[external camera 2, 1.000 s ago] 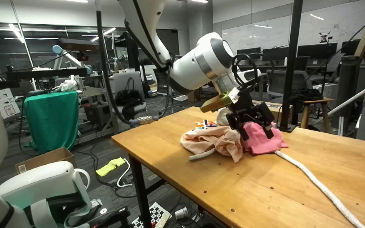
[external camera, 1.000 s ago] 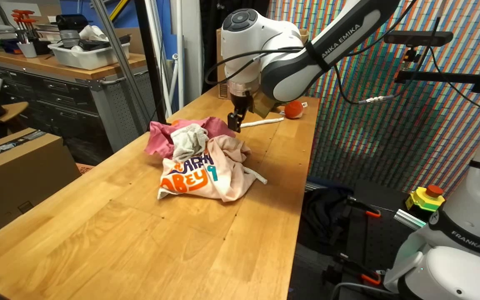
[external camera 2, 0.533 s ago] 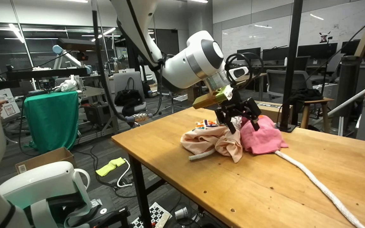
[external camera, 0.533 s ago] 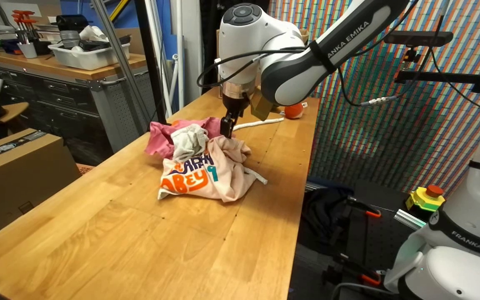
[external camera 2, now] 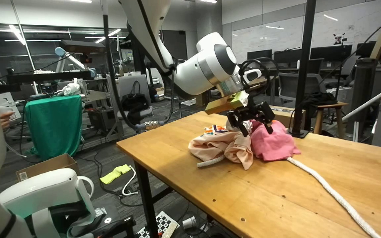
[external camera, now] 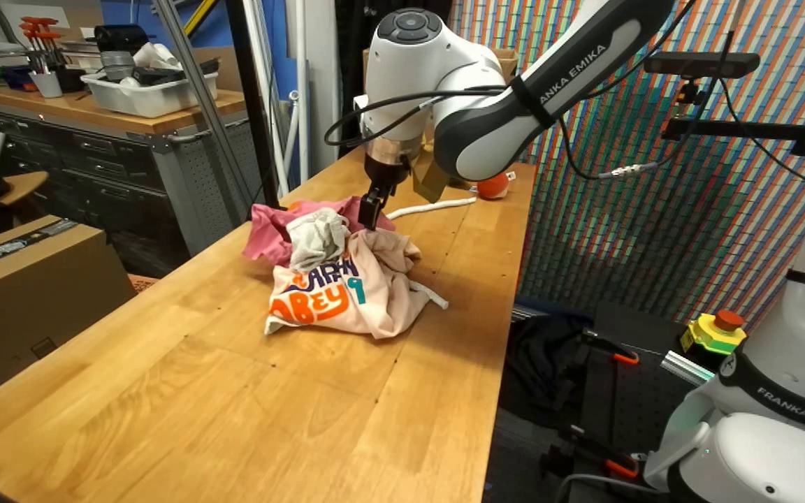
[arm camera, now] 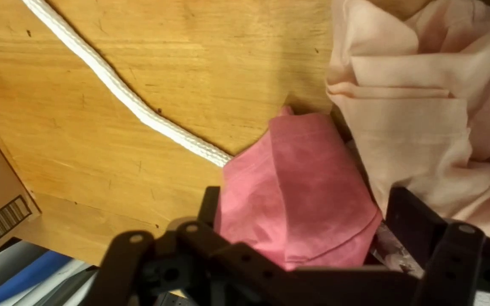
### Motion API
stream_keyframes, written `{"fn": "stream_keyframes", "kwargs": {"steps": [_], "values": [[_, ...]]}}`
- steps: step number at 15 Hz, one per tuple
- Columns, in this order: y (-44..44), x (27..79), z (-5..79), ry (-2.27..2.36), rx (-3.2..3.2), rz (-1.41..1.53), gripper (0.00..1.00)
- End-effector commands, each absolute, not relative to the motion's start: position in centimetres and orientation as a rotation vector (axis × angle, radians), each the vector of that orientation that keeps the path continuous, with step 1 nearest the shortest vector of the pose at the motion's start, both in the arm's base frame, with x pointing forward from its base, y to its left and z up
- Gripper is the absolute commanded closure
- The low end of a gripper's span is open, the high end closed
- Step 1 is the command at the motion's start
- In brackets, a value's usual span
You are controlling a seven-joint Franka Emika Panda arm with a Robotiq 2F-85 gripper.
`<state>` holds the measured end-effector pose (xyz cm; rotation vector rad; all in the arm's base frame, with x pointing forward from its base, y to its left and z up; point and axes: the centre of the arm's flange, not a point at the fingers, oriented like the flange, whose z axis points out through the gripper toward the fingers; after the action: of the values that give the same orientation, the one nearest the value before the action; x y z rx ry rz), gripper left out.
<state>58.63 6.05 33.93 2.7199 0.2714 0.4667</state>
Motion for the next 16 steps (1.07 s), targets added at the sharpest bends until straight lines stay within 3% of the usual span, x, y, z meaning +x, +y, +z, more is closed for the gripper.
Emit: {"fn": "stream_keyframes", "kwargs": {"steps": [1, 8, 16], "values": [[5.7, 60.9, 33.8, 0.273, 2.709, 0.563, 0.0], [4.5, 63.2, 33.9, 0.258, 2.674, 0.644, 0.0], [4.1, 63.3, 32.3, 0.34, 2.739, 0.509, 0.0]]}}
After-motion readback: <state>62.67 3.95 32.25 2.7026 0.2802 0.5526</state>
